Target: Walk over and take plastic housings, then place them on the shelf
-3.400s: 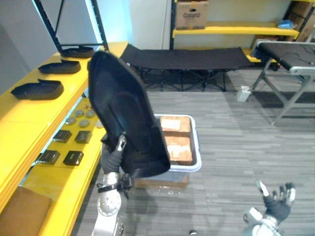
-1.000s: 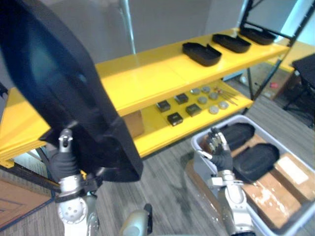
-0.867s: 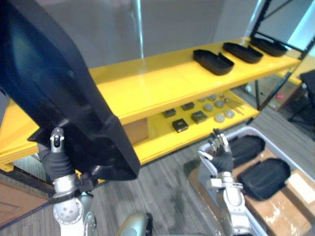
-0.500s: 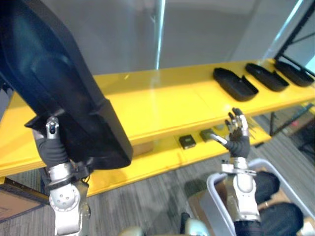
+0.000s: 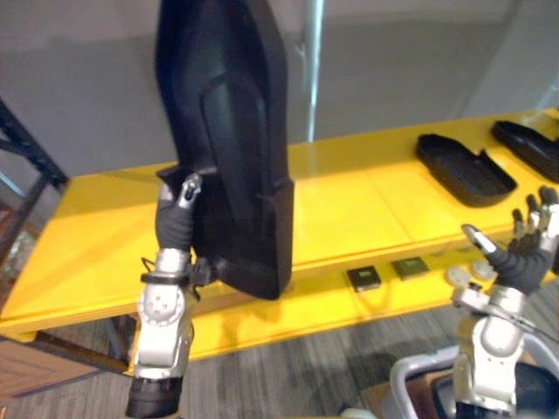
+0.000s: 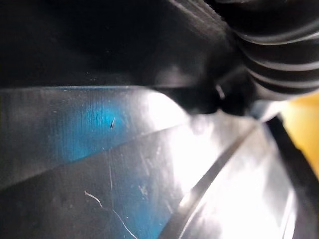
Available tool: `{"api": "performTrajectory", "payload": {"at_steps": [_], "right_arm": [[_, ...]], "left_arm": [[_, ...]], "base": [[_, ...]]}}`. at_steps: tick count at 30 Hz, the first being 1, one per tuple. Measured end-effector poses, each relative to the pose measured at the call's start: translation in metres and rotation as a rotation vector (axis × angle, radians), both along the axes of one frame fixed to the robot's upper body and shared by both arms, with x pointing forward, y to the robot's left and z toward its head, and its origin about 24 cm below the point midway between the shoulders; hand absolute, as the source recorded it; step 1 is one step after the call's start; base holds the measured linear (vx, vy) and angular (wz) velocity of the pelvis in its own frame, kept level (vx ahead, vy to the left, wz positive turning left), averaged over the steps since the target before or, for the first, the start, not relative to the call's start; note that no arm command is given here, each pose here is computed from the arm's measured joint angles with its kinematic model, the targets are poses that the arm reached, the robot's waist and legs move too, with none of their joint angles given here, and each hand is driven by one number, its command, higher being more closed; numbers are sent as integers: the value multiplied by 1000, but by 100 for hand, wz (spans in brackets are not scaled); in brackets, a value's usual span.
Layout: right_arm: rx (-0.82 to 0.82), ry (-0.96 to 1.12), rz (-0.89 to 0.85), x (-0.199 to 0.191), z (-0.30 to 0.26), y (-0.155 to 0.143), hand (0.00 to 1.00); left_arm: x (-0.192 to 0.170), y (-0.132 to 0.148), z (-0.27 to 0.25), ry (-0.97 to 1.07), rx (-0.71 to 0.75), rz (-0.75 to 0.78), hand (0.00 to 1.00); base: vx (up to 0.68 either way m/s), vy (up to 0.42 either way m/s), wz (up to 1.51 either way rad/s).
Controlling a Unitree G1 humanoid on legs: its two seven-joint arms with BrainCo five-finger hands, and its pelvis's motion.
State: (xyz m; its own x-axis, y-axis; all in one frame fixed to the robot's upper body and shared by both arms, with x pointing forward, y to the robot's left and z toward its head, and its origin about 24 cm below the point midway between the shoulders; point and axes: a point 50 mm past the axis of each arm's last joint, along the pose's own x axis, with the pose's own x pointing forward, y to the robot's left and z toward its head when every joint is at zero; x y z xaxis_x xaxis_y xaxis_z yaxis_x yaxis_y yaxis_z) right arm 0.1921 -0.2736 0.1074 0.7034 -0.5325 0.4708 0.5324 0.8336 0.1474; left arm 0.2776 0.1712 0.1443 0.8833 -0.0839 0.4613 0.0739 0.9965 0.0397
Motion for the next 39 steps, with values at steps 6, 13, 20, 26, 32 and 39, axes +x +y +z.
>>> {"api": "performTrajectory", "payload": {"at_steps": [6,13,20,26,32,39], "right_arm": [[49,113,201,-18,-30,15,0],[73,234,351,-25,-52,38,0],[100,318,421,-29,-64,49,0],[141,343,489,-27,-68,59,0],[176,330,554,-23,-69,74,0],[163,222,594,-20,-47,86,0]], "left_arm": [[62,35,-14,289,57,127,100],[110,39,17,417,33,161,100],[112,61,-16,700,-127,319,100],[112,69,-17,735,-237,394,100],[114,85,14,599,-365,498,100],[111,88,21,554,-457,563,0]], "base": [[-37,-13,-44],[-51,-12,-27],[-48,-49,-20],[-69,-16,-12],[-115,10,-5],[-91,-15,5]]}}
